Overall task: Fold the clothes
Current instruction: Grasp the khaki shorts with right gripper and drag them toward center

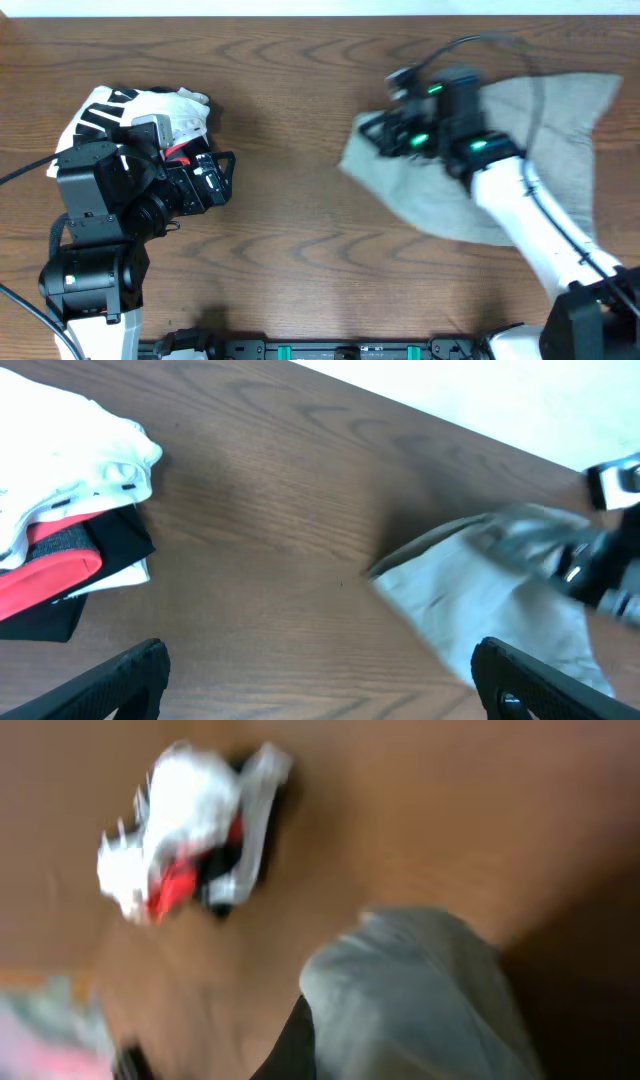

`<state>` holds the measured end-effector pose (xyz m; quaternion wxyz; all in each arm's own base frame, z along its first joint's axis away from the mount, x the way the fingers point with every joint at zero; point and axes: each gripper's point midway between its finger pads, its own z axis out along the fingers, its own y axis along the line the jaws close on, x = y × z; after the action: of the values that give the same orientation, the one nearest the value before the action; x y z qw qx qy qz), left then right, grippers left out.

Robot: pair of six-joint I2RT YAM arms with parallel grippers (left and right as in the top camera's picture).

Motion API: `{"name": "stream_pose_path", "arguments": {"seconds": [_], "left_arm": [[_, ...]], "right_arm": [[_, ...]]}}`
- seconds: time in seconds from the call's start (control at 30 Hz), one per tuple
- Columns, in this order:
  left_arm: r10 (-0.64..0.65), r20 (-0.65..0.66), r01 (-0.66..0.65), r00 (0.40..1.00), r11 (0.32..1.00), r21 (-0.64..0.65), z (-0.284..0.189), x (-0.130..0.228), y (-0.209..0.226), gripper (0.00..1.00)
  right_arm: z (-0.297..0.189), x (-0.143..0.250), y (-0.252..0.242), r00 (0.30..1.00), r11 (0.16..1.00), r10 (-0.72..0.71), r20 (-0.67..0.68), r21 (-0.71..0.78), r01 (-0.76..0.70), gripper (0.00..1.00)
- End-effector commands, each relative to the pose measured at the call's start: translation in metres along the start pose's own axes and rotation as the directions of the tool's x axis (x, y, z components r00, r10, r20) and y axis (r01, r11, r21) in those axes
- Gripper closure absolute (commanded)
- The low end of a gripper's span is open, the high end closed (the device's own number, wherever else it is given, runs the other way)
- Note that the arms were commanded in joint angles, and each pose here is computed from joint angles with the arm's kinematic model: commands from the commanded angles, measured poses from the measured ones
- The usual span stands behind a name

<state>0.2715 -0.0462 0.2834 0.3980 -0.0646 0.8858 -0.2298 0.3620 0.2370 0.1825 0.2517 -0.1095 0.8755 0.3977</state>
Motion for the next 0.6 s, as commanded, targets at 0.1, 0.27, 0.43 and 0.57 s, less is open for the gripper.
{"name": "stream_pose_path", "arguments": {"seconds": [0.1,0.27,0.43,0.57], "left_arm": [[0.011,0.020,-0.011,1.000,1.000,0.013,-0.004,-0.007,-0.006,0.02],[0.011,0.019,-0.011,1.000,1.000,0.013,-0.004,-0.007,-0.006,0.02],[0.011,0.019,-0.011,1.000,1.000,0.014,-0.004,-0.006,-0.006,0.02],[0.011,0.021,-0.012,1.000,1.000,0.014,-0.004,-0.007,-0.006,0.02]], "right_arm": [[0.019,0.026,0.014,0.978,0.973,-0.196,-0.070,0.111,0.202,0.48],[-0.017,-0.008,-0.016,0.989,0.970,-0.141,0.045,0.208,0.129,0.28],[-0.091,-0.030,-0.089,0.978,0.927,0.077,0.194,0.348,-0.142,0.28],[-0.157,-0.004,-0.169,0.894,0.770,0.336,0.296,0.461,-0.442,0.28]]}}
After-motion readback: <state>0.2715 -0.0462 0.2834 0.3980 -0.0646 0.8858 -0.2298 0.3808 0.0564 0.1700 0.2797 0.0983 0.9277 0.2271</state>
